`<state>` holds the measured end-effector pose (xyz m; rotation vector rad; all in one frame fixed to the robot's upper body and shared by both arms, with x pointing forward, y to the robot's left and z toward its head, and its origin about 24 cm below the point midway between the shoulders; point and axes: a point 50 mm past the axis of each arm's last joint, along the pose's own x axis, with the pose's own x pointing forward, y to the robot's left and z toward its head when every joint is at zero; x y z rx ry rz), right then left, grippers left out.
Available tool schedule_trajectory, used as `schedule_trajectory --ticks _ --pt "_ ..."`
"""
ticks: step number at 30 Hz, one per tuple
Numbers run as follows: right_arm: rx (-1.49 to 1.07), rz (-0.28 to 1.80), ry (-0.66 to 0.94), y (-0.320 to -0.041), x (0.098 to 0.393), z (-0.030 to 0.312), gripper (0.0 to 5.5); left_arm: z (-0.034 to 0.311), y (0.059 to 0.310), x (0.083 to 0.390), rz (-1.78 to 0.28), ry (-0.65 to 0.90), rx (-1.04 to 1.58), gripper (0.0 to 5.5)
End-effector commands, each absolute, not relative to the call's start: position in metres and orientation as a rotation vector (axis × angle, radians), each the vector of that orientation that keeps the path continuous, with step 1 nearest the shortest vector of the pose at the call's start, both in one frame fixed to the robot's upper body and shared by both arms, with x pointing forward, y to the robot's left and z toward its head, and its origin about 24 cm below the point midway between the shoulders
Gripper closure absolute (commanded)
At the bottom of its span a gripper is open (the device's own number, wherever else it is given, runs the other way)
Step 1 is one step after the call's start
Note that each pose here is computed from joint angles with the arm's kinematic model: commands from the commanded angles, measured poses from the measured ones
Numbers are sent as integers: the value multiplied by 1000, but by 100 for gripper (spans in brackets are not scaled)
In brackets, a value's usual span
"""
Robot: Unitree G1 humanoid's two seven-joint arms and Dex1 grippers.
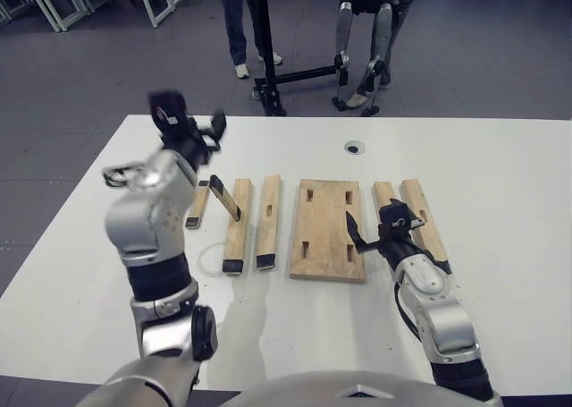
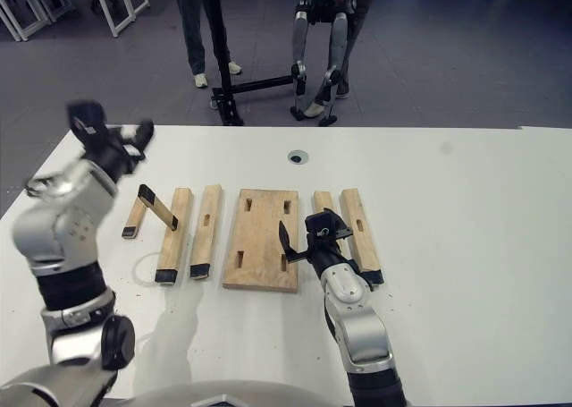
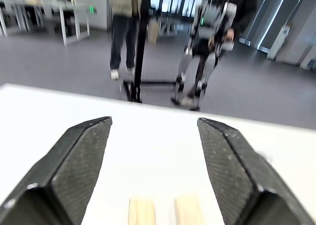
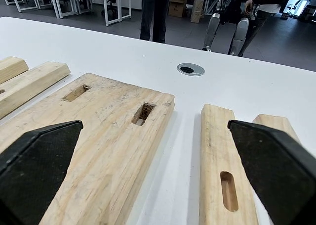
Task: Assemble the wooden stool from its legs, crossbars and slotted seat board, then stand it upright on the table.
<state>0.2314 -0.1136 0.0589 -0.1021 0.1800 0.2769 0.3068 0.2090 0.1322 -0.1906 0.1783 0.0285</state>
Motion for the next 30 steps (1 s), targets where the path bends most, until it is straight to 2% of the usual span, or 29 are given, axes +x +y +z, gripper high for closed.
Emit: schedule_trajectory --ticks 1,3,5,8,10,12,14,17,20,24,27,30 --pt "-92 261 165 -114 235 61 0 102 216 301 81 247 -205 228" --pt "-91 252 162 -115 235 61 0 114 220 307 96 188 -178 228" --pt "-92 250 164 -115 235 61 0 141 225 316 103 84 -176 228" --pt "-96 248 171 -115 232 59 0 218 219 324 32 -167 -222 228" --pt "-96 244 177 -116 230 59 0 278 213 318 -40 -343 -236 228" --pt "-93 242 182 -116 228 58 0 310 212 305 -88 -410 -222 228" --pt "-92 241 183 -117 228 58 0 300 211 293 -96 -361 -132 228" --pt "-91 233 189 -119 225 57 0 241 203 265 -94 -210 -6 176" --pt "-96 235 200 -120 222 55 0 177 192 223 -49 -12 -46 122" --pt "-108 253 208 -120 219 53 0 131 188 189 3 191 -93 15" --pt "-112 265 211 -119 217 53 0 85 194 161 25 428 -27 15" --pt "-111 268 213 -118 216 53 0 56 197 142 6 554 27 15"
